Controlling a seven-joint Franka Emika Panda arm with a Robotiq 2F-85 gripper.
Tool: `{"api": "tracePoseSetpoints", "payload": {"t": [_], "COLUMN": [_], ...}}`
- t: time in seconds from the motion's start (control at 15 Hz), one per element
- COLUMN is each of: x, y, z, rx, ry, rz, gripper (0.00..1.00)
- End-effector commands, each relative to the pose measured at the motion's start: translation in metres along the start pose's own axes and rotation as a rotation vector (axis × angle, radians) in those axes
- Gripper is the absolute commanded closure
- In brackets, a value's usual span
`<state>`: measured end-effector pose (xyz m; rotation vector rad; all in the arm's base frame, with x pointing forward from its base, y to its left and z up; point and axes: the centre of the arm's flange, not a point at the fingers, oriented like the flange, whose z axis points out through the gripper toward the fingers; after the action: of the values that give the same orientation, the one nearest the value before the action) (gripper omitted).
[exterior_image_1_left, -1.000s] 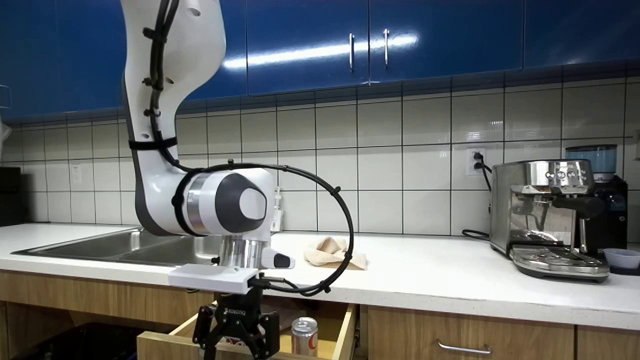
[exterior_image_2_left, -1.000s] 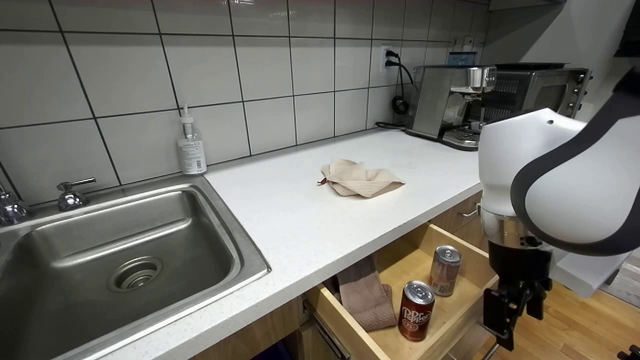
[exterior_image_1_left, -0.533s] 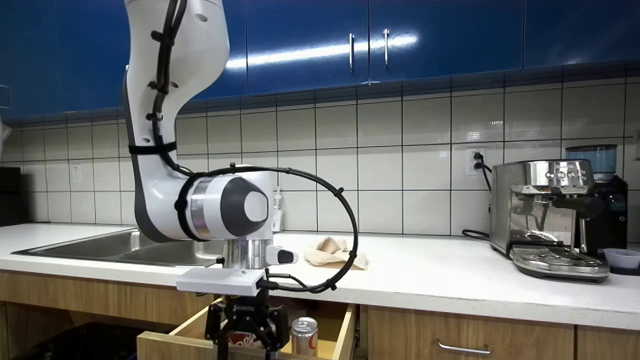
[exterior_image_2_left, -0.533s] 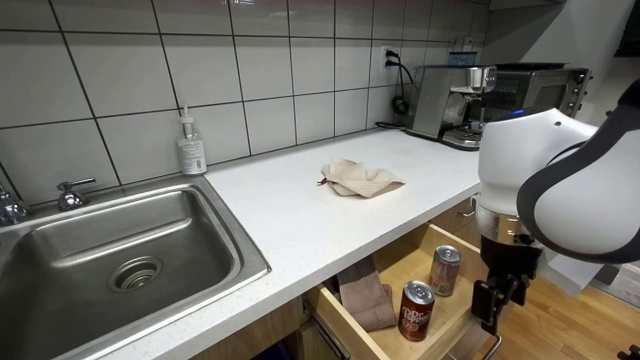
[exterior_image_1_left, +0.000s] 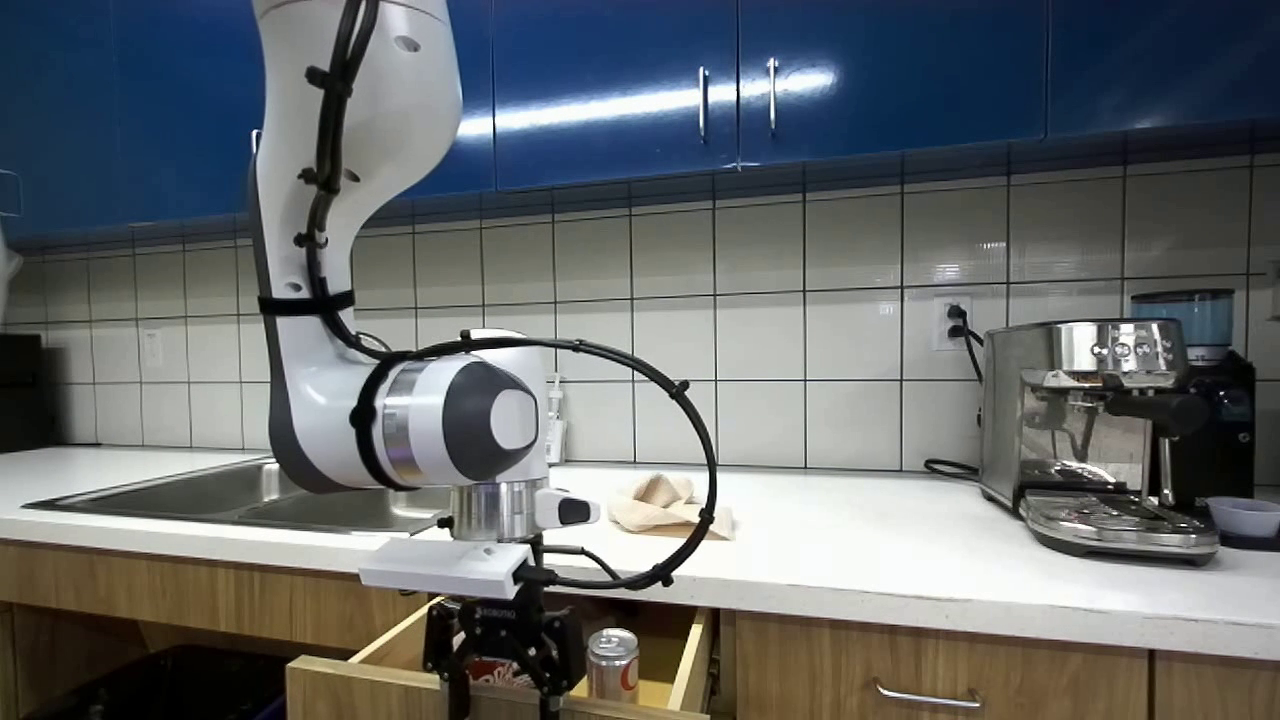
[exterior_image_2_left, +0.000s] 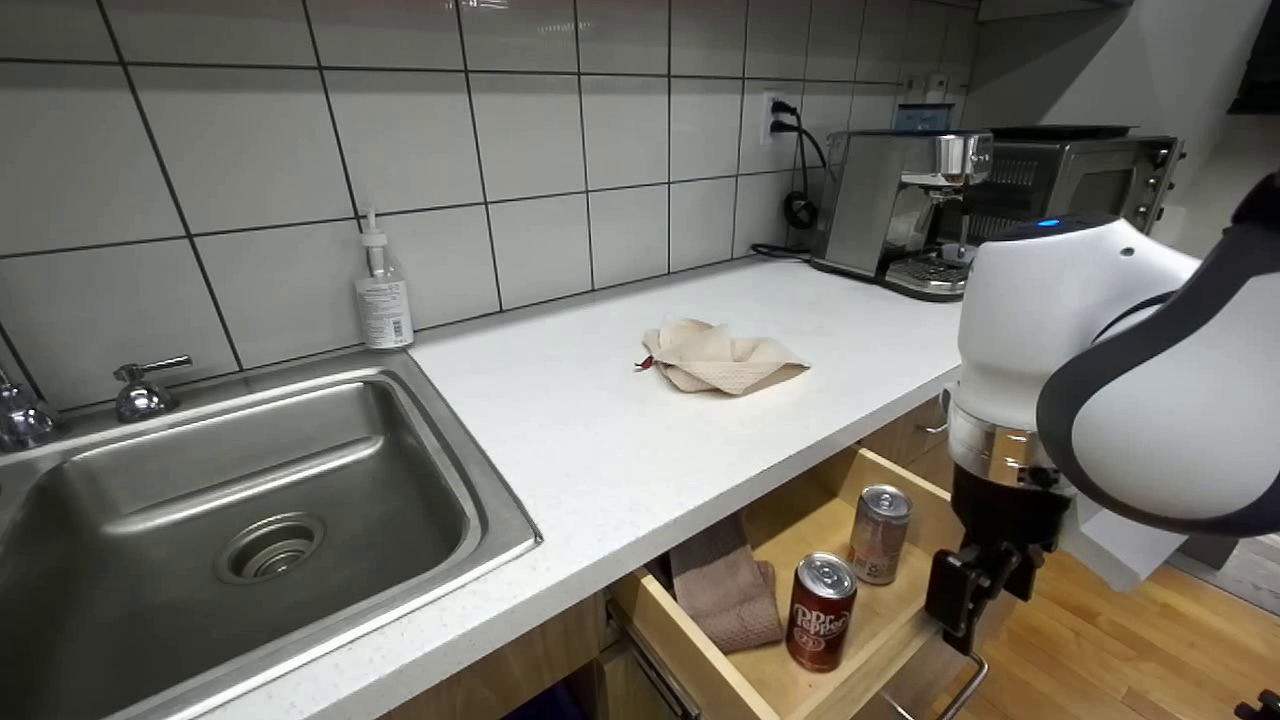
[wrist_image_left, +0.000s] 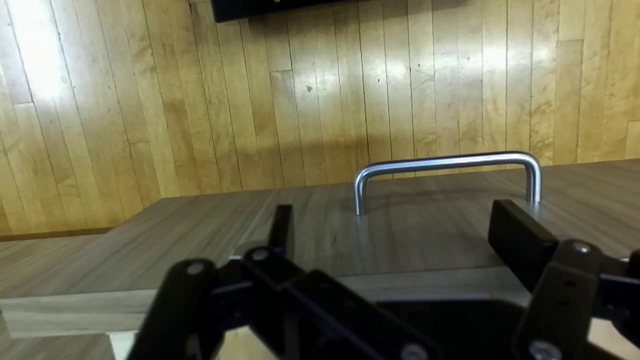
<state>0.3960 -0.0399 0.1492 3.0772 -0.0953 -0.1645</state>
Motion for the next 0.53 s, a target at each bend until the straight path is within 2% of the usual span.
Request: {"api": "tracePoseSetpoints", "payload": {"t": [0.0, 0.47], "x": [0.006, 0.016], "y": [0.0, 0.008], "z": [0.0, -0.005], "rx": [0.0, 0.016], "ry": [0.046, 0.09], "rz": [0.017, 0.04], "gripper": [0.0, 0.0]}}
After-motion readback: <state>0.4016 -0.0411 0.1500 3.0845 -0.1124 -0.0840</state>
